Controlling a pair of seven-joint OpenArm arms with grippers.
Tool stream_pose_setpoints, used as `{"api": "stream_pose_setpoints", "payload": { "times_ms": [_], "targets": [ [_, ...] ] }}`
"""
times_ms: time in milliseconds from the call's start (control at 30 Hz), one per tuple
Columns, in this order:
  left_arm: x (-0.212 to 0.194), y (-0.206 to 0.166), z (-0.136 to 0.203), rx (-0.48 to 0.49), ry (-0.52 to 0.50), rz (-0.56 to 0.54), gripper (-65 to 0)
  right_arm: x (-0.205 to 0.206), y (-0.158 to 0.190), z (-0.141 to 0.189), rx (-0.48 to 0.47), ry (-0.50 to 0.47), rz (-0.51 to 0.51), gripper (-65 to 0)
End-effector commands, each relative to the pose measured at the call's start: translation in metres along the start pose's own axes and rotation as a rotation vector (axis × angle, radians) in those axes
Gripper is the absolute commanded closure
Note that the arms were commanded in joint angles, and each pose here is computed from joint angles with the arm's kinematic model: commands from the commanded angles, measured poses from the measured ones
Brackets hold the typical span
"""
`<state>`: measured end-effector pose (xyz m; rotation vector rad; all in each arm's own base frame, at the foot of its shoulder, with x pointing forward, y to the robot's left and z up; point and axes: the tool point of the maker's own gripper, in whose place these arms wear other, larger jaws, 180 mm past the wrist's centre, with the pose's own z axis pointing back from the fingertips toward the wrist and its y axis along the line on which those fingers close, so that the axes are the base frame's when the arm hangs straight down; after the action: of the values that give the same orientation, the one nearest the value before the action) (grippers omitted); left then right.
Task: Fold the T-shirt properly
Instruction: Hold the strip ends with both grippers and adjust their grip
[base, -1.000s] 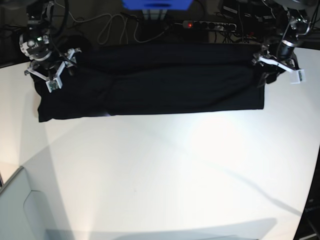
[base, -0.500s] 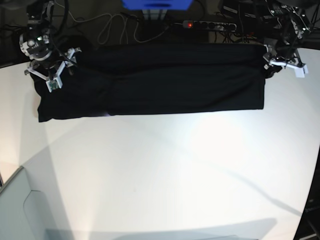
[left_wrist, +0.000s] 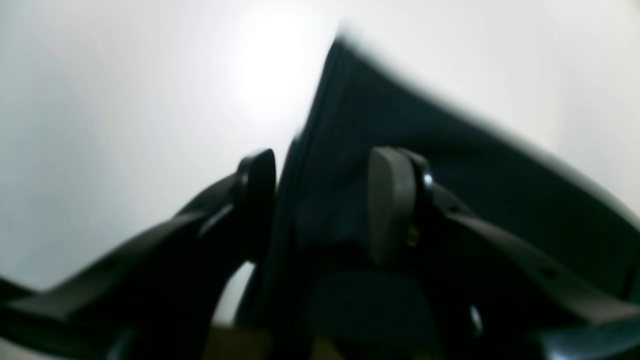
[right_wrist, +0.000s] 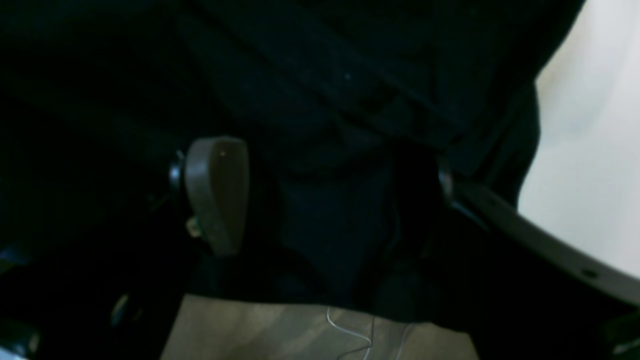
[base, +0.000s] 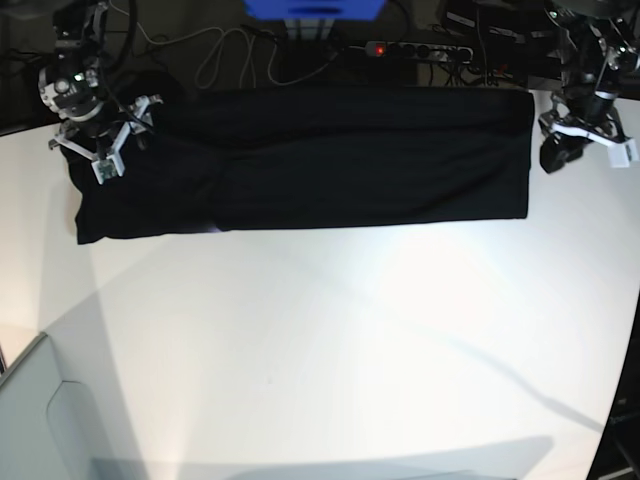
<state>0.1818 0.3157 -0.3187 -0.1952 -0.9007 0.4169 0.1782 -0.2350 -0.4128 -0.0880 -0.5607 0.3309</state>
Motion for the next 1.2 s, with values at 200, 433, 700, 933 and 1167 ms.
{"api": "stream_pose_setpoints", "payload": {
  "times_ms": [200,433,700,933,1167],
  "targets": [
    [-0.014,-0.007,-0.020,-0.047,0.033,0.060,-29.5,0.007,-0.004,0.004,-0.006,-0.025,0.016,-44.0],
    [-0.046,0.017,-0.036,-0.019,0.121,0.150,-32.1,0.008,-0.005,0.004,-0.007,-0.026,0.018,-44.0],
    [-0.065,0.034,-0.039,0.050,0.179,0.133,-33.7,0.010,-0.005,0.004,-0.008,-0.033,0.016,-44.0],
    [-0.077,0.039,-0.039,0.057,0.213,0.158,-33.4,0.015,-0.006,0.002,-0.010,-0.042,0.014,-44.0],
    [-0.097,0.028,-0.049,0.022,0.273,0.160,-15.1,0.017,0.003,0.000,0.014,-0.044,0.030,-44.0]
  ]
}}
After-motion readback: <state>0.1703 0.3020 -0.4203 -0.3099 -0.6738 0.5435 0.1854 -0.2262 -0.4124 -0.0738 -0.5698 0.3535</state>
